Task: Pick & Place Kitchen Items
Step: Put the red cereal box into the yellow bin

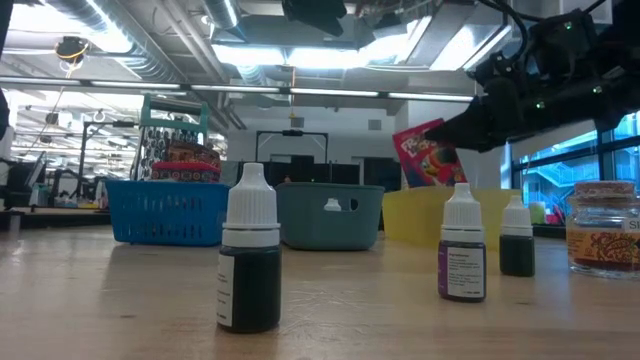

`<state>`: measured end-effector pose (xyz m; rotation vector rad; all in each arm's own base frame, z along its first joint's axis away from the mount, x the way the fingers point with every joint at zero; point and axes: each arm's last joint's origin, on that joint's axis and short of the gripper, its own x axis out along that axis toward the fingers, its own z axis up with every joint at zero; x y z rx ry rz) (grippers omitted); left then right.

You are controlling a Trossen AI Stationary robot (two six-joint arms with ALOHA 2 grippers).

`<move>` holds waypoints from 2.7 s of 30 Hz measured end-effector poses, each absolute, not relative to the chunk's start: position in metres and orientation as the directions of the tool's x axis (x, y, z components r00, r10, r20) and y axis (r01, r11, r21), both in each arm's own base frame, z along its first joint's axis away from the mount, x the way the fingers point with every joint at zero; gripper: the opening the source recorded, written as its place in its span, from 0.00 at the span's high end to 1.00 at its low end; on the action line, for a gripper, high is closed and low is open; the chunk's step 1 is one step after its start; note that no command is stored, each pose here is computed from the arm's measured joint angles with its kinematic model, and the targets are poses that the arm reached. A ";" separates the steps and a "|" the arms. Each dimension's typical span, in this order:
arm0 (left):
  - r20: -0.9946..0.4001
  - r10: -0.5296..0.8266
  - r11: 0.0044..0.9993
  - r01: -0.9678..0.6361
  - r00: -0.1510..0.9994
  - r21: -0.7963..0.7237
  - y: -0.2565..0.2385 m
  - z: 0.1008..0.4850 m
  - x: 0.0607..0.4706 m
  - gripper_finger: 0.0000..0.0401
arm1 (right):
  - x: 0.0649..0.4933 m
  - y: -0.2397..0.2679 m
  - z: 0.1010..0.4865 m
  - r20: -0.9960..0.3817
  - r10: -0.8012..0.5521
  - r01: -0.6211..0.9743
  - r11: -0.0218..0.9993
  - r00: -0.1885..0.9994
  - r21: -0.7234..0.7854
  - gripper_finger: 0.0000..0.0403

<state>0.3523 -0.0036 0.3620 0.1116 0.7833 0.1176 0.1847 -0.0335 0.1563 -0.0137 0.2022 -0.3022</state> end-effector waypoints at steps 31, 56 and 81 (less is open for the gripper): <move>-0.696 0.147 0.988 -0.064 0.703 0.143 -0.004 0.362 0.352 0.39 | 0.187 -0.039 0.146 -0.247 -0.319 0.317 0.947 0.915 -0.050 0.46; -0.703 0.146 0.989 -0.082 0.696 0.124 -0.004 0.361 0.352 0.38 | 0.187 -0.040 0.148 -0.232 -0.347 0.341 0.938 0.909 -0.067 0.47; -0.702 0.147 0.989 -0.082 0.697 0.125 -0.004 0.361 0.352 0.38 | 0.188 -0.040 0.149 -0.220 -0.342 0.346 0.938 0.913 -0.023 0.47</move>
